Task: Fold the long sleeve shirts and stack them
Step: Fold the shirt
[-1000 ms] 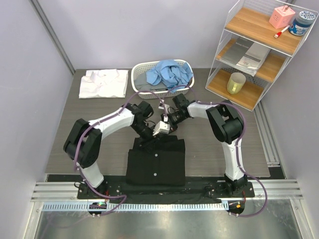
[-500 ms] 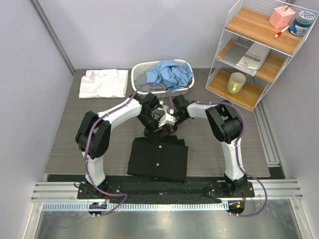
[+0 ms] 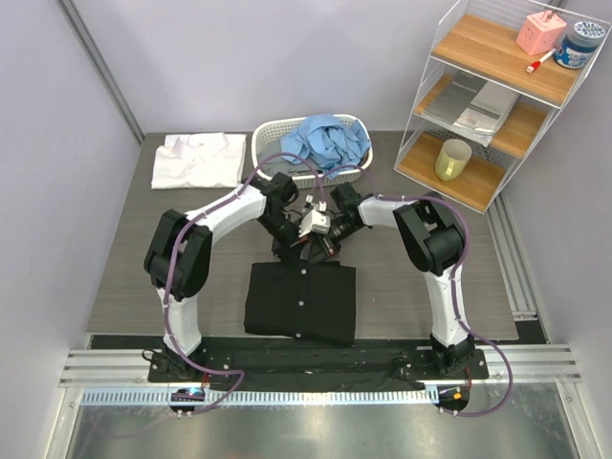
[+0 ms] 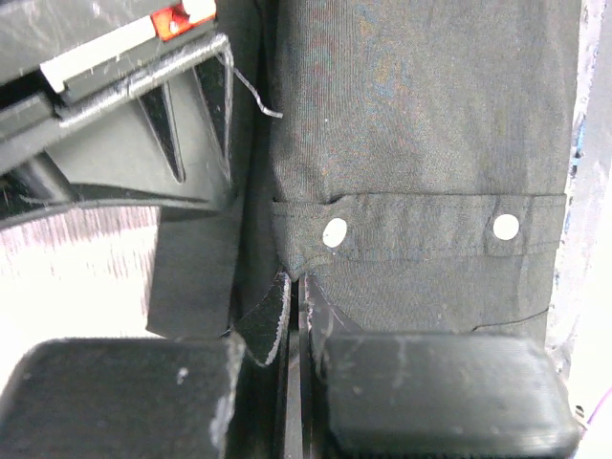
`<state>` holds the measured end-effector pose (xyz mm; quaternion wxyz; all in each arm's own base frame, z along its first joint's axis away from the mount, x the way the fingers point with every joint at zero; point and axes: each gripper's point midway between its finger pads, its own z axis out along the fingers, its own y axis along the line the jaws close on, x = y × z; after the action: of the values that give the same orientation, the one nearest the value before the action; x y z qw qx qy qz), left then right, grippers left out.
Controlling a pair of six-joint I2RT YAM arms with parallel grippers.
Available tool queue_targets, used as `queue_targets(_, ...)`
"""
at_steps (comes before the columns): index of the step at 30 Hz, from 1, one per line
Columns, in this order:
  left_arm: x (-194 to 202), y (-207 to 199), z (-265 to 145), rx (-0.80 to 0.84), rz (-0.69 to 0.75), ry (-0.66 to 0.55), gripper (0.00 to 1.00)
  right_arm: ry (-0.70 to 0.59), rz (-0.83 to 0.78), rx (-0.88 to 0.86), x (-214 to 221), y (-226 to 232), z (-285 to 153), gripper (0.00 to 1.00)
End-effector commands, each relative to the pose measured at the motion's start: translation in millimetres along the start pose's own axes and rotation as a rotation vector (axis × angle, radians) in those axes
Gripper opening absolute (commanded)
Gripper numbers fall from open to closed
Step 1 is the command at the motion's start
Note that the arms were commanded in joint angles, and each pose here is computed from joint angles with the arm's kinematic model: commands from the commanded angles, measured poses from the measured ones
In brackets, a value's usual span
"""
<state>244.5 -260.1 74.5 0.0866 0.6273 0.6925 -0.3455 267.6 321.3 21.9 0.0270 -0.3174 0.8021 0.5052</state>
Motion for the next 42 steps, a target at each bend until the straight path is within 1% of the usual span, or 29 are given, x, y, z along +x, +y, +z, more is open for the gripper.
queue_targets(1,-31.2,10.0,-20.6,-0.090,0.135,-0.085,0.00,0.012,-0.026,-0.012,-3.7,-0.6,2.2,0.20)
queue_targets(3,-33.7,11.6,-23.4,-0.107,0.156,-0.094,0.00,0.005,-0.032,-0.012,-8.9,-0.4,0.6,0.20)
queue_targets(7,-26.7,24.5,-21.2,-0.148,0.168,-0.061,0.00,-0.004,-0.051,0.003,-16.3,0.2,-6.7,0.22)
queue_targets(8,-22.5,25.6,-19.8,-0.146,0.163,-0.056,0.00,-0.018,-0.069,0.033,-24.1,-3.1,-12.6,0.29)
queue_targets(10,-18.1,30.6,-19.5,-0.154,0.157,-0.046,0.05,-0.031,-0.074,0.072,-32.5,-2.2,-27.9,0.36)
queue_targets(11,-17.5,31.8,-21.0,-0.155,0.154,-0.049,0.08,-0.051,-0.091,0.089,-41.1,-2.2,-37.4,0.41)
queue_targets(12,-17.0,32.3,-23.0,-0.157,0.144,-0.049,0.18,-0.074,-0.077,0.128,-46.0,-8.5,-53.6,0.44)
queue_targets(13,-15.5,36.0,-29.3,-0.170,0.119,-0.060,0.23,-0.093,-0.090,0.149,-51.6,-6.4,-64.8,0.47)
queue_targets(14,-21.8,36.1,-36.9,-0.166,0.094,-0.091,0.27,-0.111,-0.110,0.167,-57.4,-6.9,-76.6,0.52)
queue_targets(15,-22.7,35.6,-43.4,-0.161,0.073,-0.103,0.37,-0.117,-0.087,0.189,-55.5,-10.6,-91.5,0.55)
queue_targets(16,-17.2,33.5,-53.2,-0.150,0.019,-0.113,0.46,-0.132,-0.099,0.205,-59.1,-6.7,-103.6,0.57)
queue_targets(17,-21.7,31.7,-61.8,-0.145,0.007,-0.133,0.54,-0.136,-0.100,0.213,-58.2,-5.4,-110.7,0.60)
queue_targets(18,-21.1,27.6,-66.1,-0.129,-0.021,-0.147,0.62,-0.136,-0.088,0.222,-52.9,-6.5,-121.1,0.61)
queue_targets(19,-17.9,25.9,-75.6,-0.136,-0.059,-0.162,0.64,-0.138,-0.086,0.222,-50.5,-2.9,-125.7,0.63)
queue_targets(20,-13.9,23.2,-77.3,-0.126,-0.092,-0.170,0.66,-0.141,-0.087,0.226,-45.2,2.7,-130.2,0.68)
queue_targets(23,-2.1,18.3,-84.4,-0.108,-0.182,-0.200,0.69,-0.132,-0.089,0.217,-28.4,18.6,-136.3,0.73)
queue_targets(27,15.5,18.7,-79.8,-0.079,-0.279,-0.189,0.69,-0.128,-0.083,0.187,-11.5,33.4,-133.6,0.77)
queue_targets(32,36.9,29.2,-65.2,-0.060,-0.352,-0.163,0.69,-0.075,-0.071,0.205,7.8,23.9,-118.5,0.77)
queue_targets(36,52.9,38.2,-55.4,-0.078,-0.365,-0.128,0.68,-0.020,-0.083,0.240,23.9,9.0,-103.1,0.77)
queue_targets(38,57.9,37.8,-52.3,-0.070,-0.367,-0.117,0.67,0.007,-0.086,0.241,31.9,6.5,-96.5,0.75)
queue_targets(41,67.2,35.8,-47.5,-0.059,-0.380,-0.087,0.65,0.028,-0.094,0.245,38.9,4.1,-93.2,0.64)
queue_targets(42,70.5,35.7,-46.2,-0.060,-0.387,-0.079,0.65,0.031,-0.091,0.249,39.9,3.4,-93.3,0.58)
